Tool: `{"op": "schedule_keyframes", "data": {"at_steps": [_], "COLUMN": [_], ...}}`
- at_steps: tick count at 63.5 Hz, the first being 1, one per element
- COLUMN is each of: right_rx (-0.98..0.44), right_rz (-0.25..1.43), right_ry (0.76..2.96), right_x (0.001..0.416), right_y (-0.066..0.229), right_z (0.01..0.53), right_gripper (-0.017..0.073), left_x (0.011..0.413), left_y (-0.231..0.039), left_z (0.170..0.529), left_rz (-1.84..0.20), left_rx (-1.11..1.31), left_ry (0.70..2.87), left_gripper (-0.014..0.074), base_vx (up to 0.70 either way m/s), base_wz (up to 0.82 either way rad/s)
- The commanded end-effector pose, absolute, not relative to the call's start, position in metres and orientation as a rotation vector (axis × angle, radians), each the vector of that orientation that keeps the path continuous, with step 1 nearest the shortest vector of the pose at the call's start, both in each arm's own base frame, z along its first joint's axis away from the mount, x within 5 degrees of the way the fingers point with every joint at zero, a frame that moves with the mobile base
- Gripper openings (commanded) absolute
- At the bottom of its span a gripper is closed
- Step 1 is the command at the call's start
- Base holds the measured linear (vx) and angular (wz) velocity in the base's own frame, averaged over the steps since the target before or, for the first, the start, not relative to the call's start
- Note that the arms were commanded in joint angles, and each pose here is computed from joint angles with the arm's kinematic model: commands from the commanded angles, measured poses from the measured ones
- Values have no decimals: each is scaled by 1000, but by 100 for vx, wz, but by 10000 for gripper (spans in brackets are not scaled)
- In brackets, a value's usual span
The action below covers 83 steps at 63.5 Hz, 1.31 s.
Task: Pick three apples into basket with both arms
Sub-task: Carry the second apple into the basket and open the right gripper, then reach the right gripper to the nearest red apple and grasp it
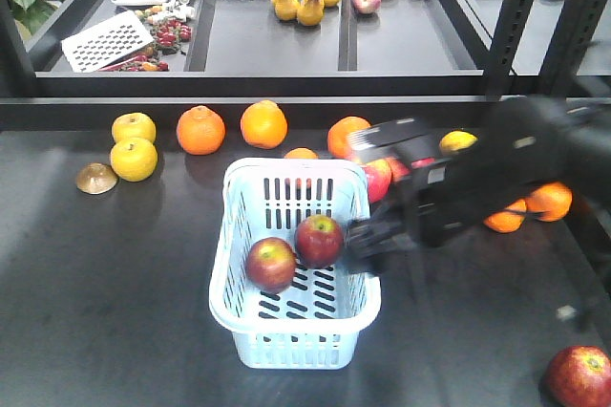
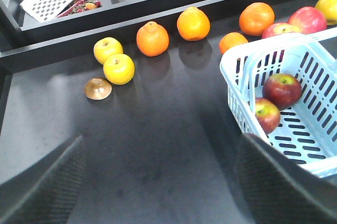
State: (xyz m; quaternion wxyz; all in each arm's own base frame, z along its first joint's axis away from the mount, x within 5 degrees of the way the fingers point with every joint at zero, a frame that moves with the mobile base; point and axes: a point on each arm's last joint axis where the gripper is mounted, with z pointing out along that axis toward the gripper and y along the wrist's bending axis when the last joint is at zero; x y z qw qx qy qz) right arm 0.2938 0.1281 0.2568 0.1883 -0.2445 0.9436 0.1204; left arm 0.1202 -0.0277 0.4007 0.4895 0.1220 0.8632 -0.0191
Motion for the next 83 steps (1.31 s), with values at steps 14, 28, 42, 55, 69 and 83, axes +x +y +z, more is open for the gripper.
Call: {"op": "schedule_keyframes", "data": {"at_steps": [14, 28, 42, 55, 69, 83], "right_rx": [-196, -6, 96, 108, 120, 125], "right_rz": [176, 99, 24, -89, -114, -74], "right_ry": [2858, 2969, 2928, 3016, 3108, 3188], "right_x": [271, 249, 250, 256, 265, 270], "right_y": [18, -25, -46, -56, -60, -60], "right_z": [238, 207, 204, 180, 145, 108], "right_gripper": [645, 642, 641, 641, 639, 637], "left_x": [122, 122, 122, 122, 122, 122], "left_y": [-28, -28, -28, -28, -28, -28], "left_z": [414, 414, 414, 414, 414, 414], "left_rz": [-61, -61, -61, -61, -61, -61], "left_rx": [278, 278, 278, 278, 278, 278], "left_ry": [2001, 2001, 2001, 2001, 2001, 2001], "left_gripper": [555, 555, 555, 555, 555, 555], "base_vx": [0, 0, 0, 0, 0, 0], "base_wz": [0, 0, 0, 0, 0, 0]}}
